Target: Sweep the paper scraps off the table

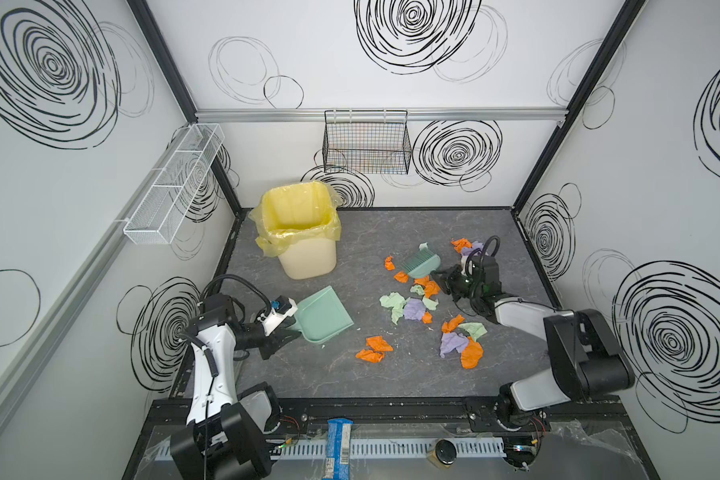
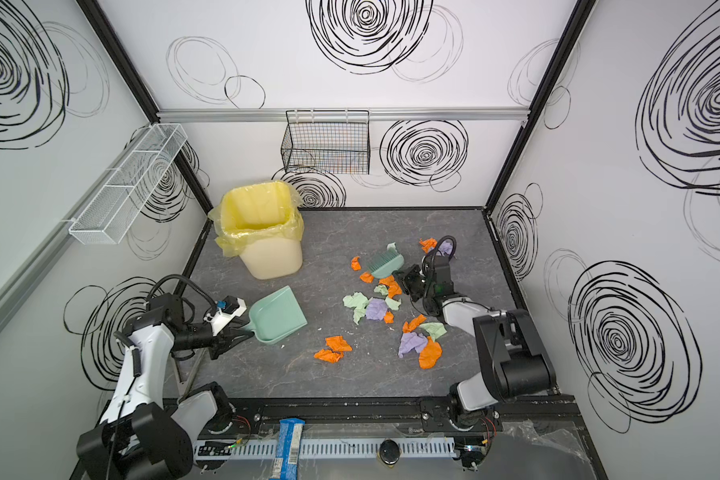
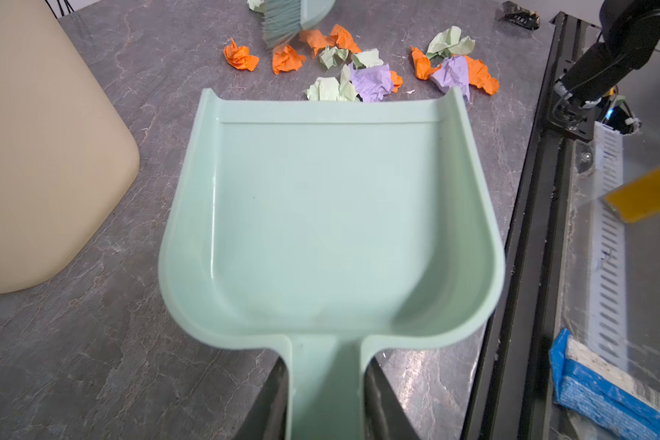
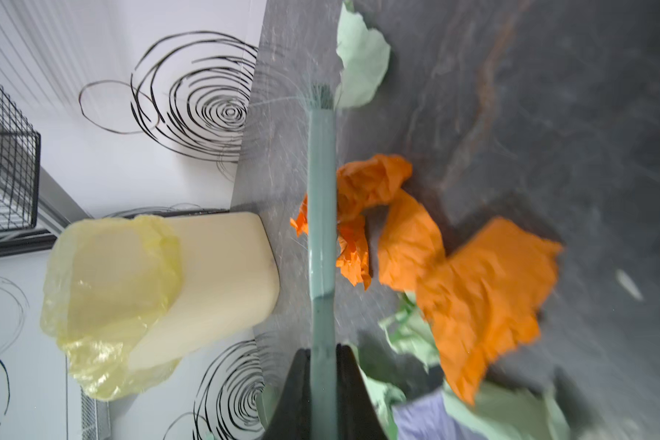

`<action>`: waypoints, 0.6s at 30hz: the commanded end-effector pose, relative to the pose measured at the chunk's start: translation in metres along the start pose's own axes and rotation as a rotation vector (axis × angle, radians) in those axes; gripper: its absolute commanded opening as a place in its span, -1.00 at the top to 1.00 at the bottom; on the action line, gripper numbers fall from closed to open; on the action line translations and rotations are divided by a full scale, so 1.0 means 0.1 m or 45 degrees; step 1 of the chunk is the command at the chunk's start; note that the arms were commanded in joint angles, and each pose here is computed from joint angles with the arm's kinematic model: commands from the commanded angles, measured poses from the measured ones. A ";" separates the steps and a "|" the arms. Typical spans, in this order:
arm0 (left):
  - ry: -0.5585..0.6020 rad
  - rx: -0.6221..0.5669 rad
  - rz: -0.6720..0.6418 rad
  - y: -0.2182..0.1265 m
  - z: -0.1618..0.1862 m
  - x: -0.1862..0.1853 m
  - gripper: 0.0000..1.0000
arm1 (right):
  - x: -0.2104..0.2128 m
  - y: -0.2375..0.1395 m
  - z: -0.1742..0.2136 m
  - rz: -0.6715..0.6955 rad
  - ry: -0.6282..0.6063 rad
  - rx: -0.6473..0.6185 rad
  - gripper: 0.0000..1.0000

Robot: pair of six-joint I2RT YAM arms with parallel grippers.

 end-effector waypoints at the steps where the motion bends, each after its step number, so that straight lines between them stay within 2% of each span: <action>1: 0.008 -0.040 0.000 0.02 -0.01 0.00 1.00 | -0.16 -0.27 0.16 0.044 -0.061 0.037 1.00; 4: -0.002 -0.048 0.005 0.02 -0.02 0.01 1.00 | 0.03 -0.53 0.19 0.022 -0.131 -0.023 1.00; 7: -0.010 -0.064 0.014 0.02 -0.05 0.03 1.00 | 0.40 -0.78 0.15 -0.108 -0.208 -0.151 1.00; 10: -0.016 -0.072 0.013 0.02 -0.07 0.03 1.00 | 0.72 -0.88 0.05 -0.204 -0.212 -0.240 1.00; 13: -0.014 -0.064 0.008 0.02 -0.06 0.02 1.00 | 0.97 -0.75 -0.04 -0.285 -0.184 -0.212 1.00; 16: -0.009 -0.051 0.003 0.02 -0.05 -0.01 1.00 | 1.21 -0.44 -0.13 -0.333 -0.167 -0.186 1.00; 18: -0.006 -0.043 -0.002 0.02 -0.05 -0.02 1.00 | 1.38 -0.17 -0.19 -0.306 -0.156 -0.143 1.00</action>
Point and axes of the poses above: each gripper's point midway between its finger pads, its own y axis out along the fingers, its own x axis along the line the jaws close on, z = x × y, the point moved 6 cm from there along -y, back along the fingers, and after that the axes turned 7 degrees about y, right-handed, at the moved point
